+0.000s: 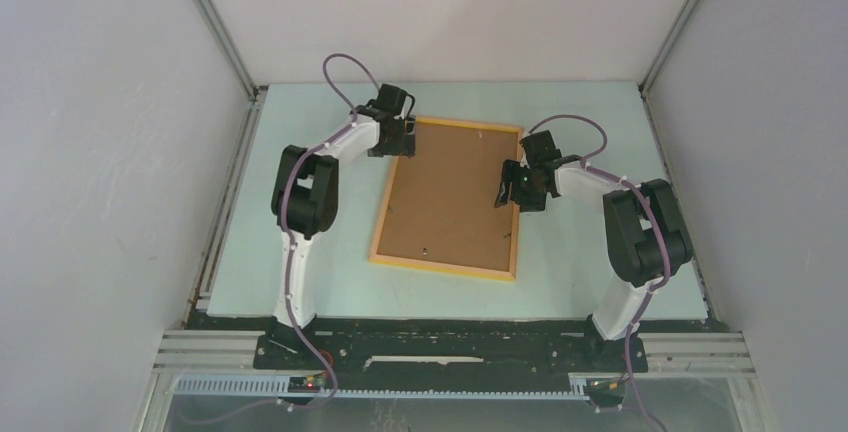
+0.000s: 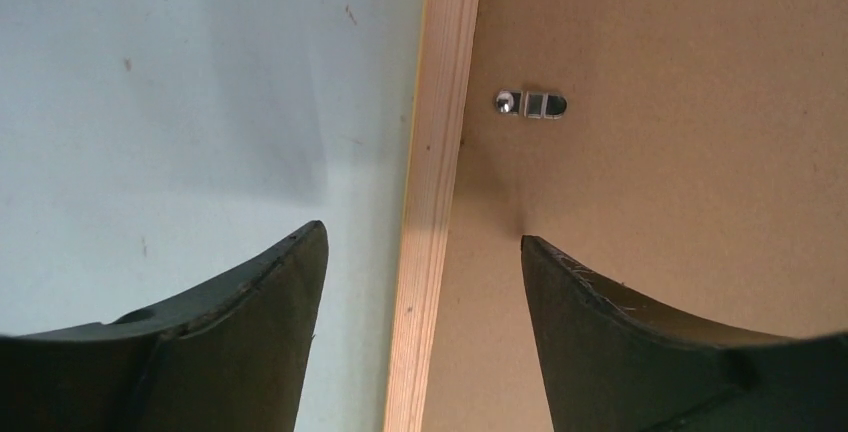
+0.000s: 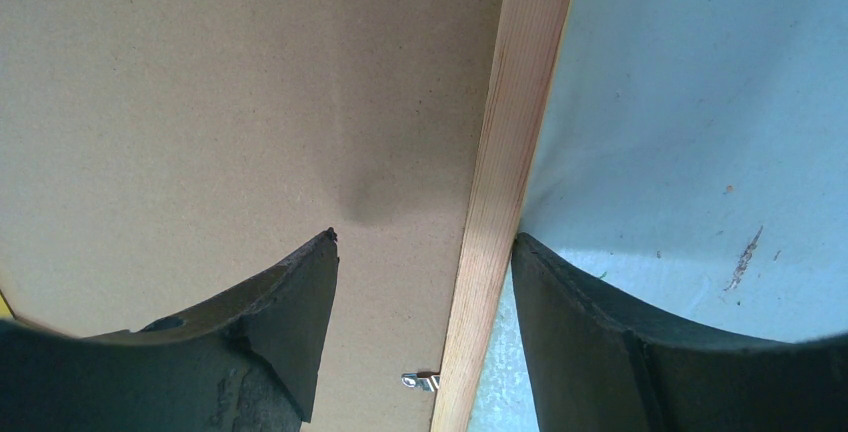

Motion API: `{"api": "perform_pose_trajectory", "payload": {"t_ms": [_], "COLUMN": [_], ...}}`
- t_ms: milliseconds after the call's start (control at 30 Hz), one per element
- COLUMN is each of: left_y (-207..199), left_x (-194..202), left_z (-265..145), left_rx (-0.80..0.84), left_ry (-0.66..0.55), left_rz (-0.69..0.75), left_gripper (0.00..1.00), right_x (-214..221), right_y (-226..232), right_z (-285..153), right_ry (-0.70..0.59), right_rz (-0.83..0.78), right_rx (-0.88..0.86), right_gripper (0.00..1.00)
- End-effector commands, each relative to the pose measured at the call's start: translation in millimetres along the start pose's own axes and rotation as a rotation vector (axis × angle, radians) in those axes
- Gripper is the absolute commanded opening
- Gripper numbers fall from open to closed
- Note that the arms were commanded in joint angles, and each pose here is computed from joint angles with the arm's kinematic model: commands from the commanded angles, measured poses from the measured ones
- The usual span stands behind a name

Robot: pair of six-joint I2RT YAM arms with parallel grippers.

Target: Put the photo into the frame

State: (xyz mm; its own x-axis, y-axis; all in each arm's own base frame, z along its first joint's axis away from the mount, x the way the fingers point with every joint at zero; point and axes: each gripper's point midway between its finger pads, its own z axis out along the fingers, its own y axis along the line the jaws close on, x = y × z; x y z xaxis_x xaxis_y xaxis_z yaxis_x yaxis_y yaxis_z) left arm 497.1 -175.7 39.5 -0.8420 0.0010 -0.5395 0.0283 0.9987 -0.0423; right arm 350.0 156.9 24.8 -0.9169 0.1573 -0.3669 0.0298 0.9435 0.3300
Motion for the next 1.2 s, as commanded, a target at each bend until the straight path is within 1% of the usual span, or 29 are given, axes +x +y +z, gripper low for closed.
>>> {"api": "perform_pose_trajectory", "payload": {"t_ms": [0,100,167,233,467,600,700,833,967,1067,1167], "left_y": [-2.3,-7.5,-4.8,-4.2,-5.2,-14.2,-13.4,-7.4,-6.1,-11.4,-23.6], "left_x": [-25.5,-27.3,-26.4,-27.2,-39.9,-43.4,-45.6,-46.9,-52.4,-58.3,-62.6], "left_z": [1.0,6.7,11.6,14.1,20.5,26.7,28.8,31.9,34.8,36.9,41.0], "left_rx": [0.032,0.051,0.031,0.028,0.030,0.074,0.064,0.044,0.049,0.078,0.144], "left_ry": [-0.044,-0.045,-0.044,-0.046,-0.071,-0.067,-0.068,-0.074,-0.085,-0.093,-0.091], "left_rz": [-0.043,-0.058,-0.075,-0.092,-0.180,-0.219,-0.246,-0.314,-0.388,-0.443,-0.488], "left_gripper": [0.77,0.76,0.76,0.73,0.69,0.64,0.62,0.55,0.44,0.42,0.42], "right_x": [11.7,12.3,11.9,12.6,13.4,13.6,13.6,14.4,15.0,15.5,15.7], "right_y": [8.3,8.9,8.3,8.7,8.5,9.2,9.1,10.7,10.9,10.8,11.0], "right_z": [7.1,7.8,8.0,8.9,10.2,10.4,11.1,11.1,11.8,12.2,12.6], "right_ry": [0.042,0.044,0.044,0.046,0.049,0.049,0.050,0.052,0.054,0.055,0.055], "right_rz": [-0.008,-0.008,-0.007,-0.008,-0.007,-0.010,-0.008,-0.010,-0.012,-0.012,-0.014], "right_rx": [-0.039,-0.042,-0.041,-0.042,-0.043,-0.044,-0.044,-0.049,-0.049,-0.049,-0.049], "right_gripper": [0.71,0.72,0.71,0.71,0.71,0.71,0.71,0.71,0.71,0.71,0.71]}}
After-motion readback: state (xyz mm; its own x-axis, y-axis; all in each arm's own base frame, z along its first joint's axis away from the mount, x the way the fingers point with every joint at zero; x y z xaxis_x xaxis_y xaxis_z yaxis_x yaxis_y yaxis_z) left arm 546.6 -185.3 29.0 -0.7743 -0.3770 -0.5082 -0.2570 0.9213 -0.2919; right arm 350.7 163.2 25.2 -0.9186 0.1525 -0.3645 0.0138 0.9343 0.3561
